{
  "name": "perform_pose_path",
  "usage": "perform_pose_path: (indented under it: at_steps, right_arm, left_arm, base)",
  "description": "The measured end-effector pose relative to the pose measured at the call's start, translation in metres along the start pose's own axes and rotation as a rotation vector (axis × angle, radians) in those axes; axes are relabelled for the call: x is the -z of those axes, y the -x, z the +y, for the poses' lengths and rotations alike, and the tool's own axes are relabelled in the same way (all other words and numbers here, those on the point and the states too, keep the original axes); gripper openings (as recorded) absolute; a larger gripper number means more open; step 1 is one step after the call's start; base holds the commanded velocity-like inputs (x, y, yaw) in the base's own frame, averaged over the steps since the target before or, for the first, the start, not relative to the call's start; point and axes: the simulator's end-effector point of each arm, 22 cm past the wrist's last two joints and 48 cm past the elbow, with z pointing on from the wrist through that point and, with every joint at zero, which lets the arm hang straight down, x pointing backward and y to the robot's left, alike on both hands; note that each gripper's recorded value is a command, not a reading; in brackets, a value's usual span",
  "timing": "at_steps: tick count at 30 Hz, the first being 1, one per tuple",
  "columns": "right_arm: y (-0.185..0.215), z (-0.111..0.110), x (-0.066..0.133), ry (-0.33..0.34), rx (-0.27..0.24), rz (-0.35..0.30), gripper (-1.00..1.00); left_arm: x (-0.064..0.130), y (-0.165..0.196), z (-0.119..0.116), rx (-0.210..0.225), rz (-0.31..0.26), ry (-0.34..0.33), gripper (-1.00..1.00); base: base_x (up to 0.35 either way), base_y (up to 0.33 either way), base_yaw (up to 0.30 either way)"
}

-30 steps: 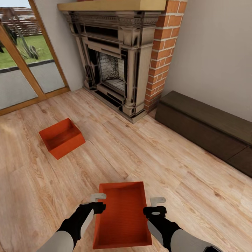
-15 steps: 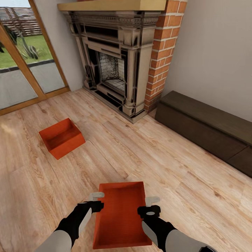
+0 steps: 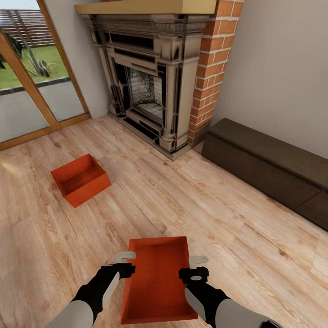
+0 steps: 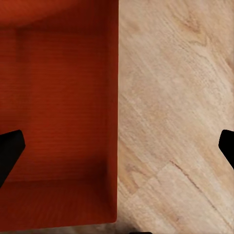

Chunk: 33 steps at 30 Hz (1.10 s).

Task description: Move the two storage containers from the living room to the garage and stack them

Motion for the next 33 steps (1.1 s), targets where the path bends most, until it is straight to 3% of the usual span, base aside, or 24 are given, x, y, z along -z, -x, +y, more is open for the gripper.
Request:
perform_pose_path:
  at_steps: [33]
  right_arm:
    - [-0.0002,-0.0002,0.0,-0.001,0.004,0.001,1.0]
  left_arm:
    - [0.0013,0.0036,0.0009,-0.007,-0.001,0.01,1.0]
  base:
    - [0.0,0.0,0.0]
